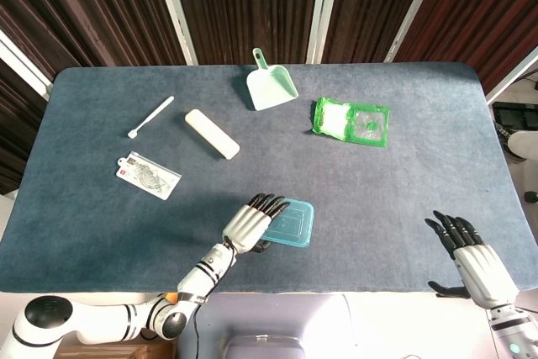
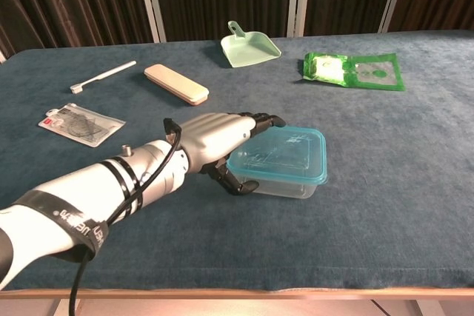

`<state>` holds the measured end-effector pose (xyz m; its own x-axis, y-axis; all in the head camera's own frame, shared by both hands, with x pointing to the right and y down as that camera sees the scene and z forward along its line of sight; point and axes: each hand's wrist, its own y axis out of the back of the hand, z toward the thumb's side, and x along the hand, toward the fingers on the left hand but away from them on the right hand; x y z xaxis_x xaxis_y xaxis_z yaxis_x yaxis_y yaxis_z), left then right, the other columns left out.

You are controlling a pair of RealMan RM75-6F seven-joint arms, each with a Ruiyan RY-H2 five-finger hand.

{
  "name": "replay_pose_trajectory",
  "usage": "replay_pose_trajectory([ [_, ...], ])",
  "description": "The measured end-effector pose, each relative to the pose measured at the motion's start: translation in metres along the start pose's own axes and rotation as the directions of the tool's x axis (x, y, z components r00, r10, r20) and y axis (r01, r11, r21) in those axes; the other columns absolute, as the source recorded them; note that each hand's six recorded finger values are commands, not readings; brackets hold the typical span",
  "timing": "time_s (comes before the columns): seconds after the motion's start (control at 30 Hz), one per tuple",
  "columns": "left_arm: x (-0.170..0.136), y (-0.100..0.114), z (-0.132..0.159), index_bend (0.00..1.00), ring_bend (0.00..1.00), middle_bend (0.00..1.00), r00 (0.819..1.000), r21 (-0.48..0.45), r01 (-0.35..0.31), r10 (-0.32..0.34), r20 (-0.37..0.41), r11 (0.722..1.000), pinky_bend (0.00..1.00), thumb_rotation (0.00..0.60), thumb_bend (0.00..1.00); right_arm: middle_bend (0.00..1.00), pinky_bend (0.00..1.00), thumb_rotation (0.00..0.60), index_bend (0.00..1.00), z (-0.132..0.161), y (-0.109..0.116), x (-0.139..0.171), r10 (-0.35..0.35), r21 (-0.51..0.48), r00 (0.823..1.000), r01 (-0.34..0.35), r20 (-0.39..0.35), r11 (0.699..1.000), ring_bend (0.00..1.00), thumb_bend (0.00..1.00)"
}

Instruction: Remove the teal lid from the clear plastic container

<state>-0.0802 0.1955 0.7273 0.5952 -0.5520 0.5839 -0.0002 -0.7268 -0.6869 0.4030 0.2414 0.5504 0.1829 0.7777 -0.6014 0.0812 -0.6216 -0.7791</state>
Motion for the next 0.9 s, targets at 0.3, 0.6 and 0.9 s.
replay_pose_trajectory([
  [0.3, -0.035, 0.001, 0.020, 0.00, 0.44, 0.55, 1.000, 0.031, -0.007, 0.007, -0.003, 1.000, 0.48, 0.600, 0.36, 0.00, 0.00, 0.600, 0.01, 0.038, -0.024, -0.035, 0.038, 0.059, 0.984, -0.027, -0.176, 0.998, 0.00, 0.18],
  [0.6, -0.039, -0.005, 0.019, 0.00, 0.44, 0.55, 1.000, -0.008, 0.000, 0.000, -0.030, 1.000, 0.51, 0.600, 0.36, 0.00, 0.00, 0.600, 0.29, 0.088, -0.063, -0.077, 0.140, 0.078, 0.911, -0.118, -0.389, 0.990, 0.00, 0.25],
  [0.9, -0.041, -0.003, 0.017, 0.00, 0.42, 0.54, 0.999, -0.010, -0.034, 0.034, -0.033, 0.999, 0.50, 0.600, 0.36, 0.00, 0.00, 0.600, 0.50, 0.130, -0.087, -0.098, 0.103, 0.012, 0.833, -0.114, -0.543, 0.993, 0.00, 0.41],
])
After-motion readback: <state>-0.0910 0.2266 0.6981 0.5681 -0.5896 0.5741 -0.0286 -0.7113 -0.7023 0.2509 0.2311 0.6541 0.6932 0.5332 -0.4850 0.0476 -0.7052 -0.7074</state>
